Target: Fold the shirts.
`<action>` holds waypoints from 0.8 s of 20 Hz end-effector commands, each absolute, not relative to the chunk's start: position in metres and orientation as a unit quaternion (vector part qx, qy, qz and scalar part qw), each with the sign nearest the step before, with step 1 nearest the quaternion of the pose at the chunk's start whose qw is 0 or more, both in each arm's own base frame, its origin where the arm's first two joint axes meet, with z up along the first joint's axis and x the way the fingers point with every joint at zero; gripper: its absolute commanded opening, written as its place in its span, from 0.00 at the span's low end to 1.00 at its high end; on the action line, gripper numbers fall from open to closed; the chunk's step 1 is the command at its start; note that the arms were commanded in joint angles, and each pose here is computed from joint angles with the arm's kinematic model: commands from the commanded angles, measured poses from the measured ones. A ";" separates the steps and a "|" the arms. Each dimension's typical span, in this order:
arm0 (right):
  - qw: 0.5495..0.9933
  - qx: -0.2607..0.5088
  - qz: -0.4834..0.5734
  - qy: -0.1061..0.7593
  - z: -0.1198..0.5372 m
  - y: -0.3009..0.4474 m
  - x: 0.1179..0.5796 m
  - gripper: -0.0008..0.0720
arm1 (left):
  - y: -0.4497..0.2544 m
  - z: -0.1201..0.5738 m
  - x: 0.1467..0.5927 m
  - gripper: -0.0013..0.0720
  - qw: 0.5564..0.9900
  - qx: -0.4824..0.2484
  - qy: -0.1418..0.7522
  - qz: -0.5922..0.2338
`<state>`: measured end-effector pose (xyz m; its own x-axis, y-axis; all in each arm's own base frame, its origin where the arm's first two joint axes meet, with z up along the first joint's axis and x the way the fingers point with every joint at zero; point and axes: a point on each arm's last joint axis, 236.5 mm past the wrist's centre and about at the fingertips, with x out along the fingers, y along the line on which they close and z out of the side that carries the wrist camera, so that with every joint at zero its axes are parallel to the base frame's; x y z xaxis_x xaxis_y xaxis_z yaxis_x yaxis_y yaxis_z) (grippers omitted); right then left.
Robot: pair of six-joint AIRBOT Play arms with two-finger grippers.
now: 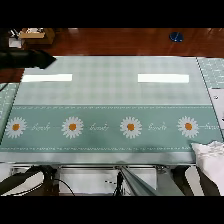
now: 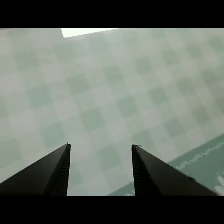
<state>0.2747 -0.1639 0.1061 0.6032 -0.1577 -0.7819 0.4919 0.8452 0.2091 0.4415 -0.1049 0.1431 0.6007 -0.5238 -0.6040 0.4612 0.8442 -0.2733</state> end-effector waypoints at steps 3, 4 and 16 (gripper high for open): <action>0.843 0.146 -0.012 0.517 0.065 -0.026 0.368 0.70 | -0.163 0.068 0.424 0.80 0.850 0.016 0.467 -0.244; 0.822 0.132 0.013 0.554 0.057 -0.008 0.368 0.73 | -0.162 0.058 0.417 0.84 0.841 0.028 0.488 -0.232; 0.773 0.026 0.071 0.630 0.046 0.029 0.364 0.73 | -0.147 0.037 0.400 0.84 0.816 0.063 0.538 -0.201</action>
<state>0.3657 0.0200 0.0458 0.2141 0.1202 -0.9694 -0.0498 0.9924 0.1121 0.3985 -0.1486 0.0373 0.3329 -0.2697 -0.9036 0.4014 0.9076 -0.1230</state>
